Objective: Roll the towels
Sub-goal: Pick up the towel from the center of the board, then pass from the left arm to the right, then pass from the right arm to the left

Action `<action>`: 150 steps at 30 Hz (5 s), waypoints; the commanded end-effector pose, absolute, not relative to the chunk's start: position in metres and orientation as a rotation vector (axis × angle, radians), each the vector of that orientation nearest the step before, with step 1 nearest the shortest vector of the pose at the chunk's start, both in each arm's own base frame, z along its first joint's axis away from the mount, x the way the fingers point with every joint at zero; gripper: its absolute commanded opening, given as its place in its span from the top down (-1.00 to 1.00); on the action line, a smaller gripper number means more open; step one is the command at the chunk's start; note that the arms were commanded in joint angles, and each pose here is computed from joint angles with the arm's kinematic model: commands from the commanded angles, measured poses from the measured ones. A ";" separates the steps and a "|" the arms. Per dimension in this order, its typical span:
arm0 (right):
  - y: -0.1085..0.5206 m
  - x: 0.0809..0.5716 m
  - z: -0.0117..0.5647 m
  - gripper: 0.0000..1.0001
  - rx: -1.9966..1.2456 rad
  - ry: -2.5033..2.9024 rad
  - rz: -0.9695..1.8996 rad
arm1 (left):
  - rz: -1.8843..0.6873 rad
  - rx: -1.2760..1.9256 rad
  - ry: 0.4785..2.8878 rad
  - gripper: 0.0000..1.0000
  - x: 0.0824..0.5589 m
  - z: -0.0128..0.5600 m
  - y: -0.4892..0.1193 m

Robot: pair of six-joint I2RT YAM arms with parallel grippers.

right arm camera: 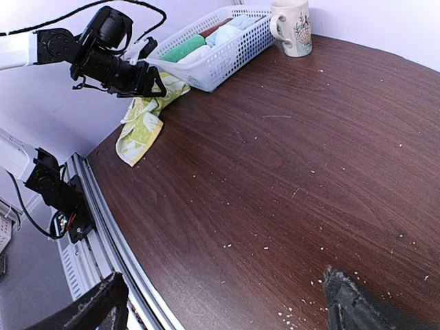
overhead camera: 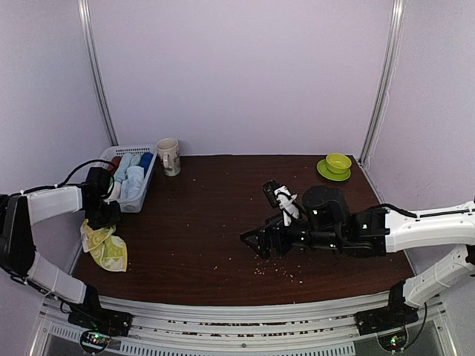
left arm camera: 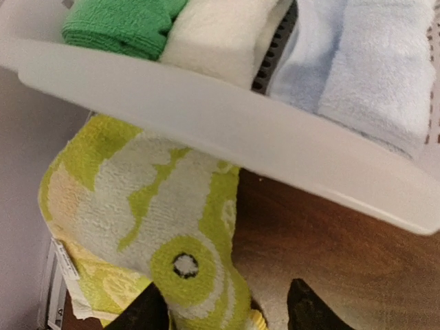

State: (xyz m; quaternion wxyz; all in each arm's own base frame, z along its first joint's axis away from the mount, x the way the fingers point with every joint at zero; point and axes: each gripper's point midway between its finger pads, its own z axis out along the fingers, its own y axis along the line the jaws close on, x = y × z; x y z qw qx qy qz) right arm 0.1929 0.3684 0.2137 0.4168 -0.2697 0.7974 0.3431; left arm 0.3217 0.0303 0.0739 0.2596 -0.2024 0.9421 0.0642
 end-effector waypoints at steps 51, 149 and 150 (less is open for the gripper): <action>0.323 0.206 0.223 -0.86 -0.481 1.592 1.094 | -1.106 0.731 2.017 1.00 0.236 0.284 -0.390; 0.283 0.284 0.352 1.00 -0.281 1.762 0.789 | -0.965 0.635 1.640 -0.96 0.246 0.242 -0.396; 0.289 0.283 0.346 1.00 -0.291 1.774 0.817 | -0.948 0.632 1.609 -0.96 0.246 0.254 -0.393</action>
